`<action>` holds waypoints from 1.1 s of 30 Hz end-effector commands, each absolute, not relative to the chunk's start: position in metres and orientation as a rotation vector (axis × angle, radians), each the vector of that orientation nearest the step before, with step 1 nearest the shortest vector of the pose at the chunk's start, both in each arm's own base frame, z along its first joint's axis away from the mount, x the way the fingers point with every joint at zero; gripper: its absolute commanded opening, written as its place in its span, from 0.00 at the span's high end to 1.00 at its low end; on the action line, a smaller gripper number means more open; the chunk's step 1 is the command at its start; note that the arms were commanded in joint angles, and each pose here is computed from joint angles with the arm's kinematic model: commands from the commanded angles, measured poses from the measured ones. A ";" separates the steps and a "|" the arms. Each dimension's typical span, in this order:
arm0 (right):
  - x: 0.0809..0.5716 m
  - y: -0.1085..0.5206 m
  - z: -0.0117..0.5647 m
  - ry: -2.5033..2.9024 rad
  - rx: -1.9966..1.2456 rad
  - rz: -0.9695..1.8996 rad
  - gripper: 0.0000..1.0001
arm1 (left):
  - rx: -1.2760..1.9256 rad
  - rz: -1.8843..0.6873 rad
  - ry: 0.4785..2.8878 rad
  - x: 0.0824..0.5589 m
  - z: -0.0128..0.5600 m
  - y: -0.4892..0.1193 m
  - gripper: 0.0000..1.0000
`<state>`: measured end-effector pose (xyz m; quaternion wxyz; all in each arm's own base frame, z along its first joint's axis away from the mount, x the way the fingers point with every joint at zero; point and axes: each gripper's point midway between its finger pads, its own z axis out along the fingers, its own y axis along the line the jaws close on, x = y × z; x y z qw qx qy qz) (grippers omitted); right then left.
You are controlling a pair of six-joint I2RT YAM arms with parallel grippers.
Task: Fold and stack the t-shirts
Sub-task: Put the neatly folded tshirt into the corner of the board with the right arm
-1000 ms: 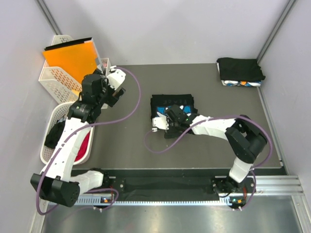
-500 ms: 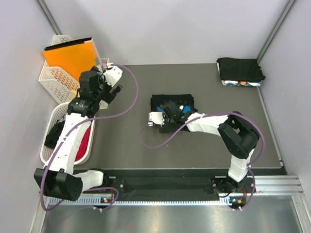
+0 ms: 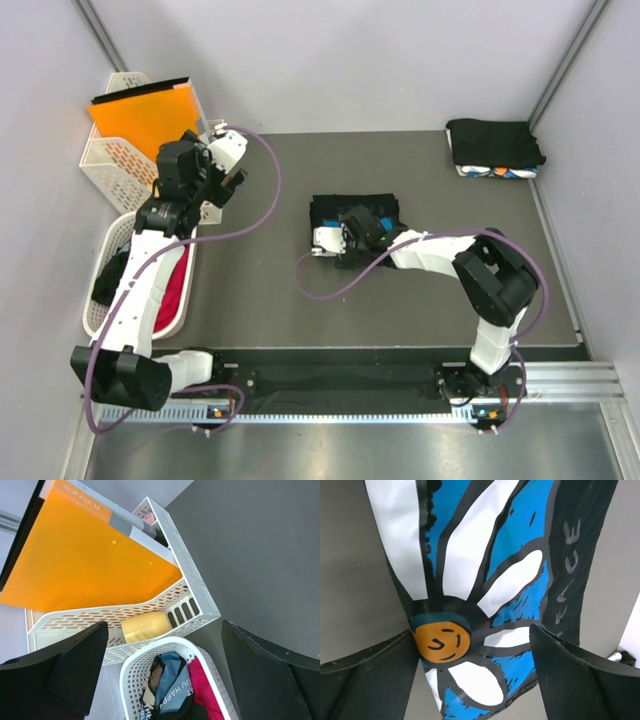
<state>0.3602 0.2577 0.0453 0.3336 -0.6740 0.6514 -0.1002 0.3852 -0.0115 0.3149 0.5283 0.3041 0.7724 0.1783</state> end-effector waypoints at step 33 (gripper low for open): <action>0.368 0.180 0.199 1.594 -1.980 -0.358 1.00 | 0.757 0.310 1.715 0.399 0.344 -0.034 0.01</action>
